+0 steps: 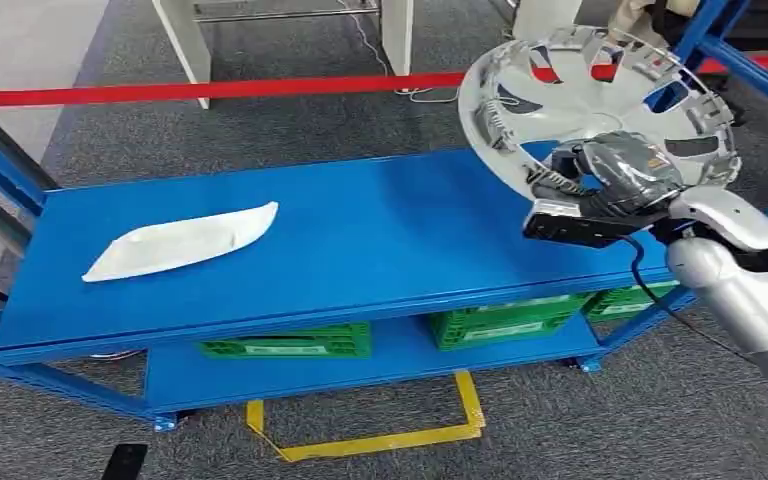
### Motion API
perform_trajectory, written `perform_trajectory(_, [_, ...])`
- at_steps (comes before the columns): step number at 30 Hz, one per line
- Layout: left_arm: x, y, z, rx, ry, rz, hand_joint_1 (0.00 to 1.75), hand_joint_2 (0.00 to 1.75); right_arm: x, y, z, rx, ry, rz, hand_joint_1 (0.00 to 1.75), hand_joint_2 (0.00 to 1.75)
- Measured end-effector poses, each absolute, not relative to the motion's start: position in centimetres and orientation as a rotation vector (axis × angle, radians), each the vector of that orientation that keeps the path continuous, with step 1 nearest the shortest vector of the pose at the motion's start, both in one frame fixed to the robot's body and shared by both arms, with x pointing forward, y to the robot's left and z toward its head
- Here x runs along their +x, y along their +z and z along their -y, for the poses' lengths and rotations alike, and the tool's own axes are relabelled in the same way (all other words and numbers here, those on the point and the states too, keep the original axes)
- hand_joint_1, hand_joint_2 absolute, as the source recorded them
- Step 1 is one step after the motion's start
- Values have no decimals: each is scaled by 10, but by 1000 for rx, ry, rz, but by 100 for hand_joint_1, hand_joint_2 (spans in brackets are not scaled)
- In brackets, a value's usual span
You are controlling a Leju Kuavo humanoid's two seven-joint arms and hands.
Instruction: Take the parts from the cabinet and place them on the table.
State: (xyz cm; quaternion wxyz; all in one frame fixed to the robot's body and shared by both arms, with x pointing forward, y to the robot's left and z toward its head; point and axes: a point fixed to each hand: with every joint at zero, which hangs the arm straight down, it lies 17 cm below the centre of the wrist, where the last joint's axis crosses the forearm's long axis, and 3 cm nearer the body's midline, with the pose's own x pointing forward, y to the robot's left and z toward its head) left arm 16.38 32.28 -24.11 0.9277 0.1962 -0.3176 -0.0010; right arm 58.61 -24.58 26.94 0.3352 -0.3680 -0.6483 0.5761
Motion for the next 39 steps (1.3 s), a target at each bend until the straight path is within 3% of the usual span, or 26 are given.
perform_trajectory(12, [163,-242,-319,396,-5,646,0,175,584,278,221,-944,1532,1733,175,175])
perform_trajectory(39, [166,-242,-316,408,-9,636,0,175,535,334,64,-793,1677,2022,175,175])
